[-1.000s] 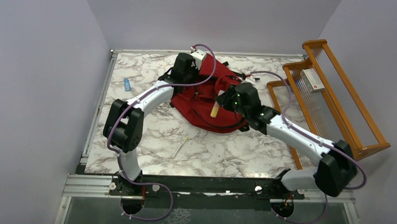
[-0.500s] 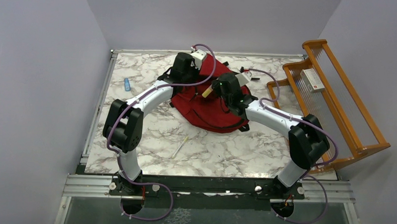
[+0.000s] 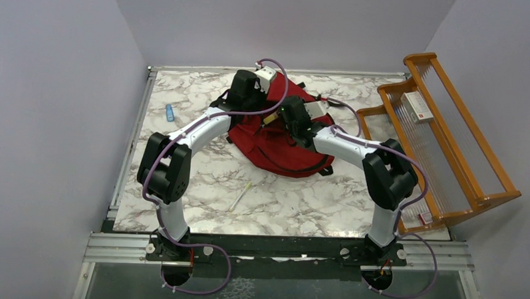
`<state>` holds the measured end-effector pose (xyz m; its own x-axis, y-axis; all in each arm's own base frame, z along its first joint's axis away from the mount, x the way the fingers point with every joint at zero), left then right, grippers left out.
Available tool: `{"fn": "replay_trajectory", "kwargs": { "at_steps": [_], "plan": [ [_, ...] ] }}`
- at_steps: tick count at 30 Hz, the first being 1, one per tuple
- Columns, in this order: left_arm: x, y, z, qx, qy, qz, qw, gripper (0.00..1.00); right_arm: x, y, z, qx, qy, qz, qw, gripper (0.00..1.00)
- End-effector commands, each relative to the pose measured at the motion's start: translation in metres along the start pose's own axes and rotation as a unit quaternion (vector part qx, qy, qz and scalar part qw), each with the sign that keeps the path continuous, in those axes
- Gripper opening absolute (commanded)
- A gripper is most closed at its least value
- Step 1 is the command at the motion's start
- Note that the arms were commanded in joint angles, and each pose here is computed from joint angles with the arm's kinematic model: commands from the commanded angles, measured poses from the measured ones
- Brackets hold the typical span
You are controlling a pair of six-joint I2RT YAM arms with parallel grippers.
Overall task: Pack the student bag
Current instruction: Place the stationery in the student bag.
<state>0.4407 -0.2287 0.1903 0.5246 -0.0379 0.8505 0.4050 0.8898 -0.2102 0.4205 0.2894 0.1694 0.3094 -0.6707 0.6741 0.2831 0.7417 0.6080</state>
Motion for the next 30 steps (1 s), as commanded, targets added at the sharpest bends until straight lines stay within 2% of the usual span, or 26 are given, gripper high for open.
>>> {"fn": "replay_trajectory", "kwargs": {
  "at_steps": [1,6,11,13,17,19,23,30],
  "plan": [
    [0.028,-0.009,0.021,-0.021,-0.039,0.006,0.999,0.0,-0.021,0.01,-0.002,0.018,0.056,-0.02,0.998,0.01],
    [0.028,-0.011,0.02,-0.029,-0.037,0.007,0.999,0.0,-0.037,0.029,-0.003,0.064,0.109,-0.014,0.992,0.01],
    [0.028,-0.012,0.02,-0.033,-0.035,0.005,0.999,0.0,-0.042,0.048,-0.015,0.105,0.118,0.04,0.987,0.02],
    [0.028,-0.012,0.021,-0.031,-0.036,0.004,0.999,0.0,-0.039,0.05,-0.023,0.125,0.117,0.056,0.984,0.08],
    [0.028,-0.01,0.021,-0.026,-0.037,0.003,0.999,0.0,-0.026,0.039,-0.031,0.135,0.104,0.083,0.982,0.36],
    [0.028,-0.01,0.021,-0.025,-0.037,0.004,0.999,0.0,-0.02,0.032,-0.03,0.144,0.102,0.09,0.98,0.44],
    [0.026,-0.011,0.018,-0.028,-0.032,0.008,0.999,0.0,-0.005,0.028,-0.019,0.164,0.097,0.111,0.975,0.51],
    [0.024,-0.01,0.016,-0.025,-0.028,0.011,0.999,0.0,0.022,0.018,0.023,0.202,0.058,0.175,0.962,0.52]
  ]
}}
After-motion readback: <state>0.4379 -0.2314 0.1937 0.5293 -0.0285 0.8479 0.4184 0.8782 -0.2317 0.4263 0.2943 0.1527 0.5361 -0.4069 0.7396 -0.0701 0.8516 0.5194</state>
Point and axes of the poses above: each gripper's point midway between its finger pads, its own z axis back along the fingers, its own y axis along the line the jaws close on, x = y × z, the point moved 4 cm from there along z, back along the fingers, and after that the axes turned 15 degrees about z, right-handed, at the moved point
